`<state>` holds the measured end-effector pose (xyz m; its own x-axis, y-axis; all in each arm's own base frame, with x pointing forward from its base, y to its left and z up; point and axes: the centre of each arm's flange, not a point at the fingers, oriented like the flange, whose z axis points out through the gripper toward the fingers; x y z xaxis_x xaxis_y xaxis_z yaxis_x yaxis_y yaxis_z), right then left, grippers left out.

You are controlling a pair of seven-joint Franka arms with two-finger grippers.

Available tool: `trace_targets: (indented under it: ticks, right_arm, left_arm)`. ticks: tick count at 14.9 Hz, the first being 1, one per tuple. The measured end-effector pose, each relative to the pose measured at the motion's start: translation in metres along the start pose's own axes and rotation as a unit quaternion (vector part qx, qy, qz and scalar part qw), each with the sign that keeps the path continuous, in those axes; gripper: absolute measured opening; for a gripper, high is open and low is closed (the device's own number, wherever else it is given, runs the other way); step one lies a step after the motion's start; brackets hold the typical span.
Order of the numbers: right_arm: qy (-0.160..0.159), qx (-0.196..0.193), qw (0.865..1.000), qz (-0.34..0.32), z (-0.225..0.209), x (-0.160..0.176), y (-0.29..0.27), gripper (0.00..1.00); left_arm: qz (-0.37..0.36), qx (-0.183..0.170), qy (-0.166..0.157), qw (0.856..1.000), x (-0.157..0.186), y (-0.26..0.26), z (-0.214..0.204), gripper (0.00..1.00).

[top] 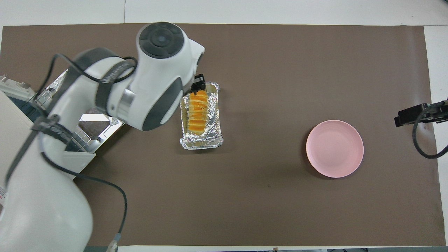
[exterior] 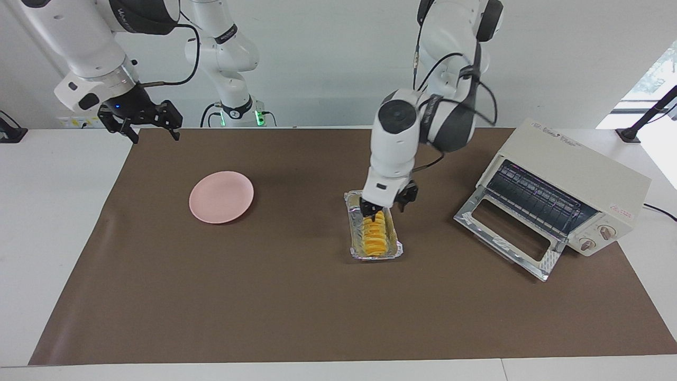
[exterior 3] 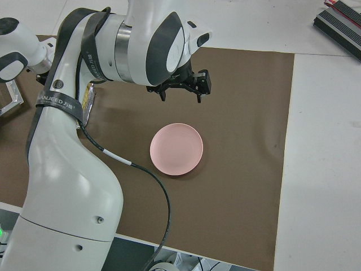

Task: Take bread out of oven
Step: 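Release the tray with the left gripper while the right gripper reaches it, then grasp the edge of the foil tray with the right gripper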

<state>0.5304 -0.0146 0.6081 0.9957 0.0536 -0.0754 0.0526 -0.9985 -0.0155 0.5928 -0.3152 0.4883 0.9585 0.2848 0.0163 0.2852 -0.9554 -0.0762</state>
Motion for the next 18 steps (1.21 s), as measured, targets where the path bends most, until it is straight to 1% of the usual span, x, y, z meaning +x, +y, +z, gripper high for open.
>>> trace_targets:
  ticks: [1, 3, 5, 6, 8, 11, 13, 16, 17, 18]
  right_arm:
    - [0.008, -0.002, 1.000, 0.002, 0.003, 0.004, -0.025, 1.00]
    - [0.017, -0.004, 1.000, 0.004, 0.013, 0.011, -0.080, 1.00]
    - [0.024, -0.004, 1.000, 0.014, 0.034, 0.023, -0.137, 1.00]
    - [0.028, -0.002, 0.999, 0.021, 0.050, 0.031, -0.166, 1.00]
    - [0.031, 0.001, 0.999, 0.035, 0.083, 0.043, -0.223, 1.00]
    - [0.019, -0.002, 0.999, 0.032, 0.135, 0.051, -0.301, 1.00]
    - [0.008, -0.008, 1.000, 0.028, 0.162, 0.051, -0.333, 1.00]
    - [0.003, -0.013, 0.999, 0.036, 0.194, 0.061, -0.383, 1.00]
    - [0.007, -0.012, 0.999, 0.036, 0.211, 0.070, -0.398, 1.00]
    - [0.021, -0.003, 0.999, 0.037, 0.222, 0.081, -0.402, 1.00]
  left_arm:
    - [-0.022, 0.001, -0.004, 1.000, 0.018, -0.047, -0.031, 1.00]
    - [-0.013, 0.003, -0.015, 1.000, 0.046, -0.143, -0.075, 1.00]
    - [0.008, 0.003, -0.031, 0.999, 0.060, -0.224, -0.101, 1.00]
    - [0.010, 0.003, -0.038, 0.999, 0.060, -0.247, -0.108, 1.00]
    - [0.009, 0.007, -0.050, 0.999, 0.055, -0.263, -0.114, 1.00]
    - [0.030, 0.011, -0.064, 0.997, 0.048, -0.259, -0.112, 1.00]
    - [0.066, 0.011, -0.075, 0.995, 0.048, -0.269, -0.109, 1.00]
    - [0.095, 0.005, -0.085, 0.992, 0.050, -0.311, -0.111, 1.00]
    - [0.099, 0.004, -0.091, 0.991, 0.043, -0.320, -0.111, 1.00]
    - [0.103, 0.005, -0.096, 0.990, 0.035, -0.318, -0.107, 1.00]
